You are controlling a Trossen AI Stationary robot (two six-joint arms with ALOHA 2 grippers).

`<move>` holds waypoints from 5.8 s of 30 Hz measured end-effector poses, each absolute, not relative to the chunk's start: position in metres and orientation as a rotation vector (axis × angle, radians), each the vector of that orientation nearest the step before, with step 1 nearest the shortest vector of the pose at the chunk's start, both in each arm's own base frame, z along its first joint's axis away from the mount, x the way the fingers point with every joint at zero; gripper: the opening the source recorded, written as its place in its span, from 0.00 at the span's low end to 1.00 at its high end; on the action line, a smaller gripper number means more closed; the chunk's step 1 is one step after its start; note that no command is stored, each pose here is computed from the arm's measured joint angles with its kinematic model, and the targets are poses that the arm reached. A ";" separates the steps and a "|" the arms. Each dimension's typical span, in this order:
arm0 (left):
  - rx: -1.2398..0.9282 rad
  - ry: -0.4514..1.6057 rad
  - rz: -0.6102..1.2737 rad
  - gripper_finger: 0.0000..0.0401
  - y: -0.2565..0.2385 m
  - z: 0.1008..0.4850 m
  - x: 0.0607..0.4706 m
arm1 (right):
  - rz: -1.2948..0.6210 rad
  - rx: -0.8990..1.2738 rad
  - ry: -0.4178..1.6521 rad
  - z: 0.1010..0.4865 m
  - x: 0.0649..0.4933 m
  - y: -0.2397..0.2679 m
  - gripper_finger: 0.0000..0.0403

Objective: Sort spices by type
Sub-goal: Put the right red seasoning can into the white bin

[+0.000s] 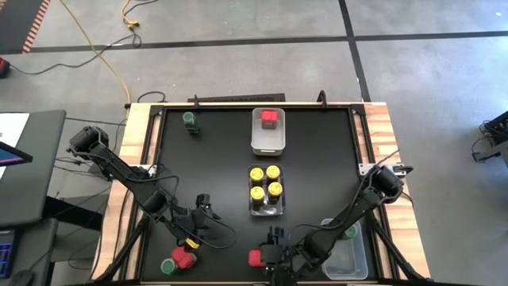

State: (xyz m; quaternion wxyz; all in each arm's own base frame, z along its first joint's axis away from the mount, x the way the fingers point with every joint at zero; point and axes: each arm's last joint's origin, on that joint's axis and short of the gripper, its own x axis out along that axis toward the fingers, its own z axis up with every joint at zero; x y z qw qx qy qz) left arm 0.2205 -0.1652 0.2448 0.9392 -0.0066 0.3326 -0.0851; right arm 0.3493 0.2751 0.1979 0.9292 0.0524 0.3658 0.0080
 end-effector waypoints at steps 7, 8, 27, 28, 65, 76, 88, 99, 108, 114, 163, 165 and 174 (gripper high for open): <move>-0.013 0.680 -0.174 0.72 -0.165 0.245 0.220 | 0.014 0.102 0.777 0.192 0.351 0.271 0.92; -0.013 0.680 -0.173 0.72 -0.165 0.245 0.220 | 0.014 0.102 0.776 0.193 0.351 0.271 0.92; -0.002 0.683 -0.176 0.72 -0.165 0.244 0.220 | 0.063 0.162 0.822 0.186 0.365 0.259 0.92; -0.001 0.685 -0.175 0.72 -0.165 0.244 0.220 | 0.067 0.163 0.826 0.185 0.365 0.259 0.92; -0.001 0.695 -0.171 0.72 -0.164 0.243 0.220 | 0.061 0.156 0.847 0.196 0.367 0.258 0.61; 0.005 0.694 -0.172 0.72 -0.164 0.243 0.220 | -0.036 0.101 0.816 0.259 0.342 0.237 0.61; -0.046 0.692 -0.134 0.72 -0.152 0.244 0.230 | -0.258 -0.050 0.699 0.357 0.284 0.159 0.61; -0.043 0.660 -0.050 0.72 -0.099 0.254 0.253 | -0.476 -0.077 0.730 0.340 0.210 0.060 0.61; -0.070 0.593 0.059 0.72 -0.035 0.273 0.257 | -0.387 -0.013 0.509 0.303 0.187 -0.020 0.61; -0.083 0.590 0.137 0.72 -0.013 0.273 0.259 | -0.258 -0.013 0.475 0.292 0.199 -0.081 0.61; -0.127 0.590 0.234 0.72 0.000 0.272 0.258 | -0.028 -0.111 0.817 0.185 0.310 -0.197 0.61; -0.130 0.590 0.234 0.72 -0.001 0.272 0.258 | -0.040 -0.115 0.825 0.184 0.310 -0.198 0.61; -0.137 0.589 0.236 0.72 -0.001 0.273 0.258 | -0.069 -0.129 0.833 0.184 0.310 -0.199 0.61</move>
